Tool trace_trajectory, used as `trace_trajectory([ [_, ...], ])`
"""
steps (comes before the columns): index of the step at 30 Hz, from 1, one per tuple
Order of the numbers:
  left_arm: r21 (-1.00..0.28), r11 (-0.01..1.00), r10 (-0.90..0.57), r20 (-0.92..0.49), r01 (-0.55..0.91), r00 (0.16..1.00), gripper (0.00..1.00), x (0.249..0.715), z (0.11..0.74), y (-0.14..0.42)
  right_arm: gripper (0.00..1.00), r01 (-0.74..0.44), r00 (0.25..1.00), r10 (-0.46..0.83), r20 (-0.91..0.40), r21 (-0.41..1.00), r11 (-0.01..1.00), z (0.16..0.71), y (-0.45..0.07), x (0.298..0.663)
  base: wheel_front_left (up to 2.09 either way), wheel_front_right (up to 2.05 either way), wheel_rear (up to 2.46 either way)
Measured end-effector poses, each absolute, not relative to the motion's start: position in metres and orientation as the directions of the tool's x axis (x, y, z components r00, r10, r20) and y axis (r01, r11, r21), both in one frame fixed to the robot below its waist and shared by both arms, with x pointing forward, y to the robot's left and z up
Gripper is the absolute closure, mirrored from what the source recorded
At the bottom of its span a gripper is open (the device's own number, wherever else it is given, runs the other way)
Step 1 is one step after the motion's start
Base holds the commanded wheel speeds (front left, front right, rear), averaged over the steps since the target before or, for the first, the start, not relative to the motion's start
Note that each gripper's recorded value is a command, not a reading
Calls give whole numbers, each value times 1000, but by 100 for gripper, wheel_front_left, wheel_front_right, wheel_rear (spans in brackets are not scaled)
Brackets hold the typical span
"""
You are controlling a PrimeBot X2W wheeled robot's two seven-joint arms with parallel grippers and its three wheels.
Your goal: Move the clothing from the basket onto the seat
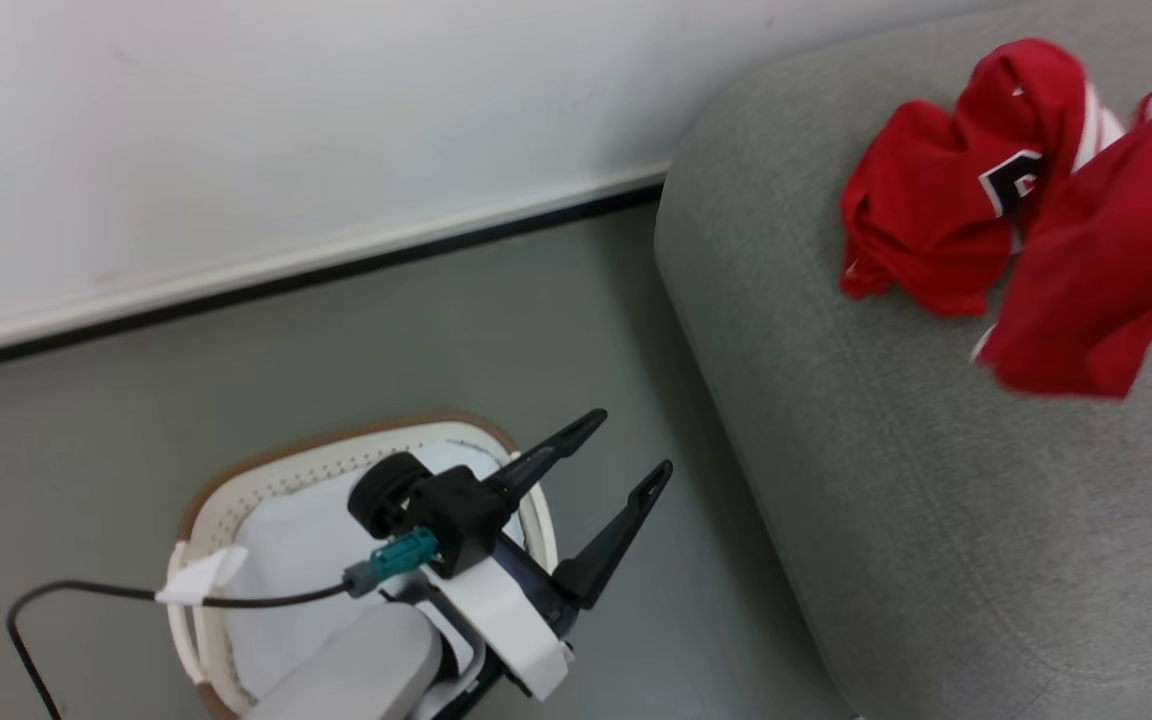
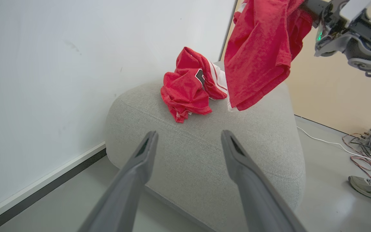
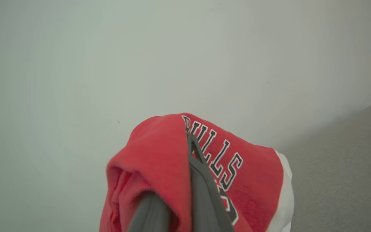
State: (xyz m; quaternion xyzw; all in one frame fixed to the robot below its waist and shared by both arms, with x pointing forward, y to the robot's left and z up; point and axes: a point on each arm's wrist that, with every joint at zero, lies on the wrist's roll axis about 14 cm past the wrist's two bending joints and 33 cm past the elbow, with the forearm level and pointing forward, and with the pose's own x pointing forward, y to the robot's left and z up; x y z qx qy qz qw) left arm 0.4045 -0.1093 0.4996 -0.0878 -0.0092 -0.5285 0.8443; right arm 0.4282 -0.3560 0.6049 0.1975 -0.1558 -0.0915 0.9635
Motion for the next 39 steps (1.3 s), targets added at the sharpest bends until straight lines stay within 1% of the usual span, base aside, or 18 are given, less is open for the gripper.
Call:
trace_trajectory([
  [2,-148,438,-886,97,887,454,0,414,490,-103,100,131,922,-268,279,427,895,611,-370,442,0,0,0],
  [5,-170,457,-876,84,873,475,0,428,477,-93,100,186,911,-308,275,394,900,611,-394,460,0,0,0],
  [7,-184,470,-869,73,863,489,0,436,466,-87,100,237,903,-348,252,383,893,603,-412,471,0,0,0],
  [9,-198,486,-861,58,851,505,0,443,455,-80,100,280,909,-364,203,350,894,587,-421,486,0,0,0],
  [13,-210,525,-840,24,825,541,0,455,436,-62,100,360,918,-390,72,261,896,547,-436,510,0,0,0],
  [15,-213,547,-827,16,810,563,0,461,431,-54,100,383,922,-386,-27,210,900,522,-438,521,0,0,0],
  [19,-218,588,-799,-7,779,601,0,468,422,-38,100,387,905,-368,-216,53,921,474,-436,531,0,0,0],
  [22,-219,601,-790,-14,769,613,0,470,420,-33,94,361,866,-357,-350,-55,931,445,-434,529,0,0,0],
  [23,-219,602,-789,-13,768,614,0,470,421,-33,81,359,854,-357,-378,-68,931,440,-433,528,0,0,0],
  [24,-218,602,-789,-11,768,615,0,469,422,-33,64,361,843,-356,-403,-66,930,436,-432,528,0,0,0],
  [25,-218,601,-789,-8,769,615,0,469,424,-33,44,353,833,-348,-430,-72,933,433,-429,527,0,0,0],
  [26,-218,601,-789,-5,769,615,0,468,426,-34,0,340,825,-339,-452,-82,937,429,-425,526,0,0,0],
  [29,-211,601,-788,-1,771,615,0,467,430,-34,0,320,805,-323,-498,-94,943,424,-419,522,0,0,0],
  [34,-197,601,-788,14,775,615,0,463,442,-37,0,296,808,-302,-505,-95,951,435,-412,517,0,0,0],
  [39,-184,613,-779,21,768,627,0,453,457,-36,0,248,801,-265,-537,-106,963,451,-401,501,0,0,0],
])
